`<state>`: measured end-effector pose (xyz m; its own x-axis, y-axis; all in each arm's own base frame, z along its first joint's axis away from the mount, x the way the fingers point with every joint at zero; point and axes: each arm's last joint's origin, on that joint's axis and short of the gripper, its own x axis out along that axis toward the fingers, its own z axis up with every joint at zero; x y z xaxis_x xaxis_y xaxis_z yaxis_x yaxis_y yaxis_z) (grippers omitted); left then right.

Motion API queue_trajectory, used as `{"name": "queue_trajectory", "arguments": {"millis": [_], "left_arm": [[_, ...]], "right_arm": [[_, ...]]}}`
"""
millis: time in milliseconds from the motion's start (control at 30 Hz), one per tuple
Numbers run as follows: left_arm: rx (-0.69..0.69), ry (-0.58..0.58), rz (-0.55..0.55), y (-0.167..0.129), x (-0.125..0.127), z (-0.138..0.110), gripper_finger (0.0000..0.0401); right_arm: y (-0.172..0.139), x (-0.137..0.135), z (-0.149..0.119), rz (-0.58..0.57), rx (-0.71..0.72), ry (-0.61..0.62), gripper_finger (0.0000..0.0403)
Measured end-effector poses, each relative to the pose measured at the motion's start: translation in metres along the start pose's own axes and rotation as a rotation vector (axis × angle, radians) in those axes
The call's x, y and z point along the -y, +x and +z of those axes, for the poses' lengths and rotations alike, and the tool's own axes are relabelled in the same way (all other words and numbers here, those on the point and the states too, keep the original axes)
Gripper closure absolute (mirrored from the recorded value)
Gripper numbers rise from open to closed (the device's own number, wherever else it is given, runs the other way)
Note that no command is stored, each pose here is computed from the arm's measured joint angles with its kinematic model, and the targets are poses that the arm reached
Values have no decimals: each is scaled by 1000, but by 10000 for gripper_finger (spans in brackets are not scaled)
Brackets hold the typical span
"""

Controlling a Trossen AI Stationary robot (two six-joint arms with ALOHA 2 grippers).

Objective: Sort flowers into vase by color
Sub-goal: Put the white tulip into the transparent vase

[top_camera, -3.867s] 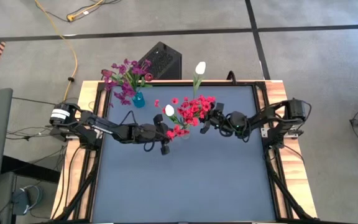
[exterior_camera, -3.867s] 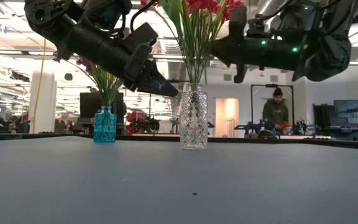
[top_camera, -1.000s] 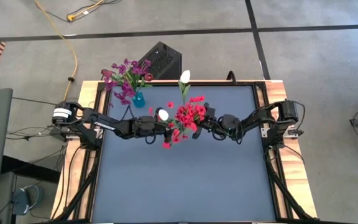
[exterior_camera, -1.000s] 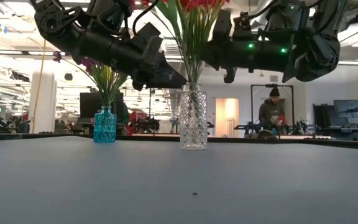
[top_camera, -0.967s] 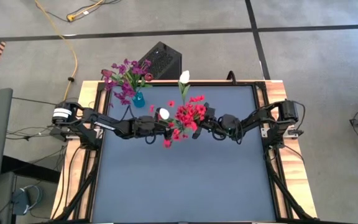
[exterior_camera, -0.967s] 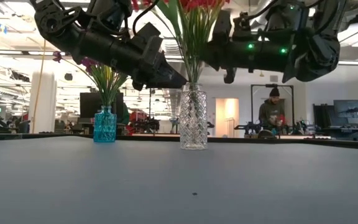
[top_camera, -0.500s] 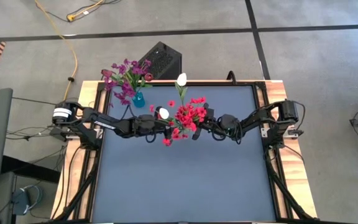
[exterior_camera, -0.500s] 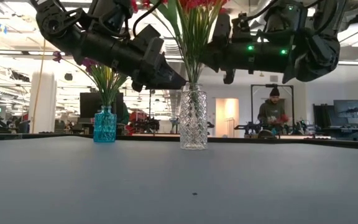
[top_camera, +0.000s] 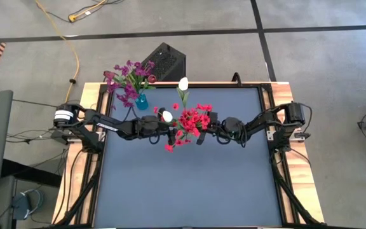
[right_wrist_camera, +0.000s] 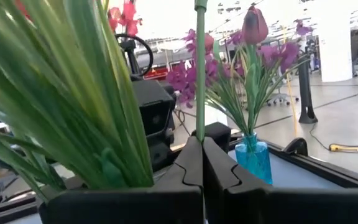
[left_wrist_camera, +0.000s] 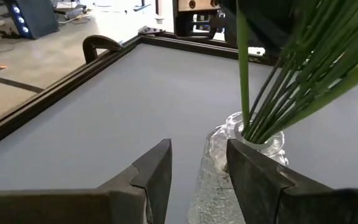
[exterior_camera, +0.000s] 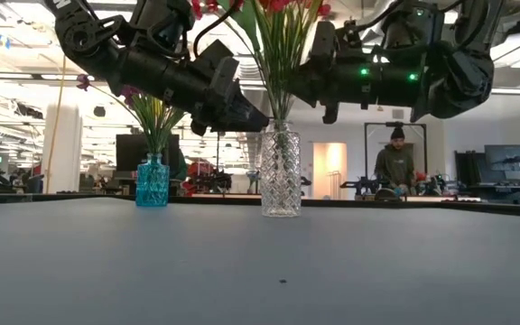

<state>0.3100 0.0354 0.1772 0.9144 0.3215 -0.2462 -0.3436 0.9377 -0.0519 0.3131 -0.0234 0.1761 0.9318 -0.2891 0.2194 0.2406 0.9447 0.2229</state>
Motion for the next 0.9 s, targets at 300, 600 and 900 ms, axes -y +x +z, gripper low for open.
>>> {"name": "queue_trajectory", "arguments": {"millis": [300,600,900], "left_arm": [[-14,-10,-26,0,1,-1,259],[-28,-15,-31,0,1,-2,260],[-43,-2,-30,0,0,-4,260]], "right_arm": [[0,1,-5,1,-49,-61,386],[0,1,-6,27,-66,-97,386],[-27,8,9,41,-62,-135,386]]}}
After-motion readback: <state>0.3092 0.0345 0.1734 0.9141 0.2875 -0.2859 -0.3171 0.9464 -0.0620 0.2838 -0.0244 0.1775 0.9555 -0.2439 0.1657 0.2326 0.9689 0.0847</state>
